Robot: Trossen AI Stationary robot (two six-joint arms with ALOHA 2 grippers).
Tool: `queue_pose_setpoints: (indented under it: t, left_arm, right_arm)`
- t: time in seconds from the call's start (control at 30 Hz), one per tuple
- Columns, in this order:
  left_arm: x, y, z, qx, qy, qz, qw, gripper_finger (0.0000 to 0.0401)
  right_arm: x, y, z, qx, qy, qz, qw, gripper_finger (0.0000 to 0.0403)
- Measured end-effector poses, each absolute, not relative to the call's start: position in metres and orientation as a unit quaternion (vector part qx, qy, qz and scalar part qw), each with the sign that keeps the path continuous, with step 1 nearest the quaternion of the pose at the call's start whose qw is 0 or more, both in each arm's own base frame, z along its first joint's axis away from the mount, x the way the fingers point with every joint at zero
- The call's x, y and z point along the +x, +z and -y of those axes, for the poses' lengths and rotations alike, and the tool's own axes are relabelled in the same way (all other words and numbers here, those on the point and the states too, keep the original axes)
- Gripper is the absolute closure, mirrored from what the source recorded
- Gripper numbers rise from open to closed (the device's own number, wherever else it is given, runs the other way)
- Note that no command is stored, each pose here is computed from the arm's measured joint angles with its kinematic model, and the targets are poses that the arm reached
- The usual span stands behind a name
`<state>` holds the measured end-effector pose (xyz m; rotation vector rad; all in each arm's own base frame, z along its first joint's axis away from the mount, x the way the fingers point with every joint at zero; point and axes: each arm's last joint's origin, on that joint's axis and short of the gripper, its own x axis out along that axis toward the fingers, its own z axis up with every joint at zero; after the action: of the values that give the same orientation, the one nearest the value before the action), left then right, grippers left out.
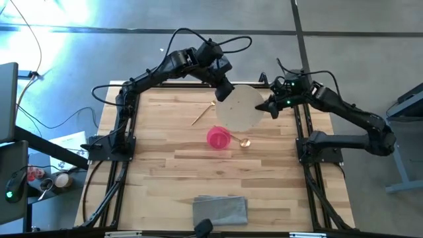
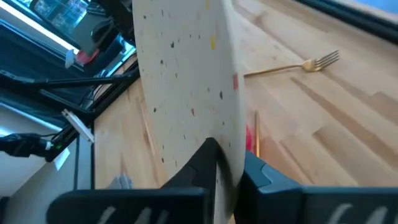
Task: Set table place
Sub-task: Move the white plate to the middle
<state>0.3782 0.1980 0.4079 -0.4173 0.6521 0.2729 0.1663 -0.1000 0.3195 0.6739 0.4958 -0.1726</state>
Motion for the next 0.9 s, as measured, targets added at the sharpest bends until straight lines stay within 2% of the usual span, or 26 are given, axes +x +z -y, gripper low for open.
queue_pose_setpoints:
  t: [0.5, 0.6, 0.9]
  left_arm:
    - [0.382, 0.406, -0.188, -0.185, 0.114, -0.332, 0.918, 0.0385]
    - [0.38, 0.409, -0.187, -0.18, 0.114, -0.328, 0.92, 0.0356]
    - [0.369, 0.421, -0.183, -0.164, 0.116, -0.323, 0.925, 0.0232]
  right_arm:
    - [0.178, 0.319, 0.08, 0.326, -0.062, -0.256, 0.908, 0.0402]
    - [0.179, 0.32, 0.079, 0.325, -0.062, -0.251, 0.91, 0.0403]
    - [0.178, 0.318, 0.076, 0.331, -0.055, -0.266, 0.904, 0.0403]
